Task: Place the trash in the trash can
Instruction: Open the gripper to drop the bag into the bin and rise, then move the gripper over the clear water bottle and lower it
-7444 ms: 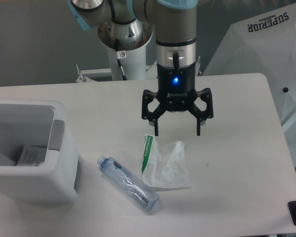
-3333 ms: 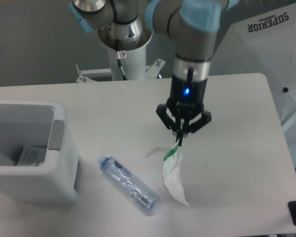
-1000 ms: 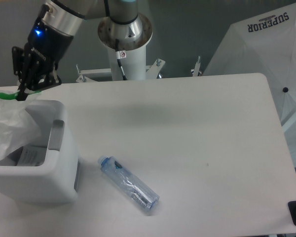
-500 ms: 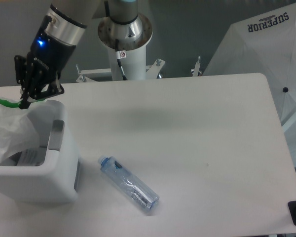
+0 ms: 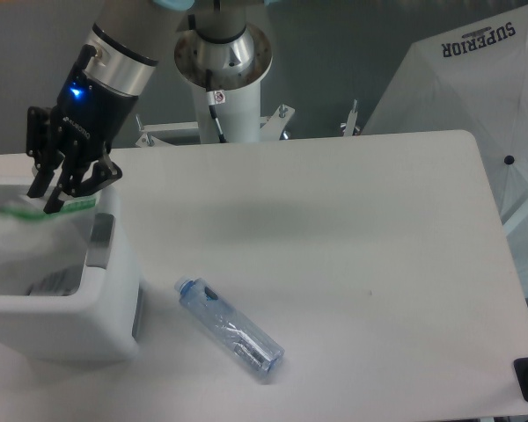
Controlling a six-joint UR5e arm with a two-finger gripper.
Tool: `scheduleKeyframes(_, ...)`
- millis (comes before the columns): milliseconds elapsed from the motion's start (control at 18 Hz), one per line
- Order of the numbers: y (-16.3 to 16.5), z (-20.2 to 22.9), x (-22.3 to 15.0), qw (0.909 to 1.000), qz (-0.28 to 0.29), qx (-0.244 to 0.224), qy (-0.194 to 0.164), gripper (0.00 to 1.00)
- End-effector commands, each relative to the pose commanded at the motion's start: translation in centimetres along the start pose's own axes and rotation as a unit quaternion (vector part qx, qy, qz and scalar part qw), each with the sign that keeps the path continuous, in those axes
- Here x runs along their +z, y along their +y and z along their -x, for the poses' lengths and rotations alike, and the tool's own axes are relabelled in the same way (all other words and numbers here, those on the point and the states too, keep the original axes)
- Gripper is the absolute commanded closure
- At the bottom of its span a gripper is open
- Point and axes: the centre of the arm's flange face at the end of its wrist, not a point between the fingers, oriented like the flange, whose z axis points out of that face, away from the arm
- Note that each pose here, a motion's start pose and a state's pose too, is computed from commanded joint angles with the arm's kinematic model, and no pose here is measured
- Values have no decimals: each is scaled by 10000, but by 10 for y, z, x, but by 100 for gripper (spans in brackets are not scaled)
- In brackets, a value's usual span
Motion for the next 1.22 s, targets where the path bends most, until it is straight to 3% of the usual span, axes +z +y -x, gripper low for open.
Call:
scheduleKeyframes(333,-1,3,-11,9999,-66,-33,-103,1)
scheduleKeyframes(444,14,36,-31,9969,-102,-688,-375,0)
scheduleKeyframes(556,32,72,-56,9855,-189,-1542,-688,0)
scheduleKeyframes(667,54,106,-71,9630,-248,-2535,-886,0)
scheduleKeyframes(778,86,133,-65,9343,-135,-3410,-1028,0)
scheduleKeyframes(944,128,183,-69,8901,22,-4339,-1395,0)
scheduleKeyframes(1111,153,231,-49,8648,318,-4736,-1640,0)
scheduleKeyframes(1222,170,263,-30,8381,546,-5087,-1892,0)
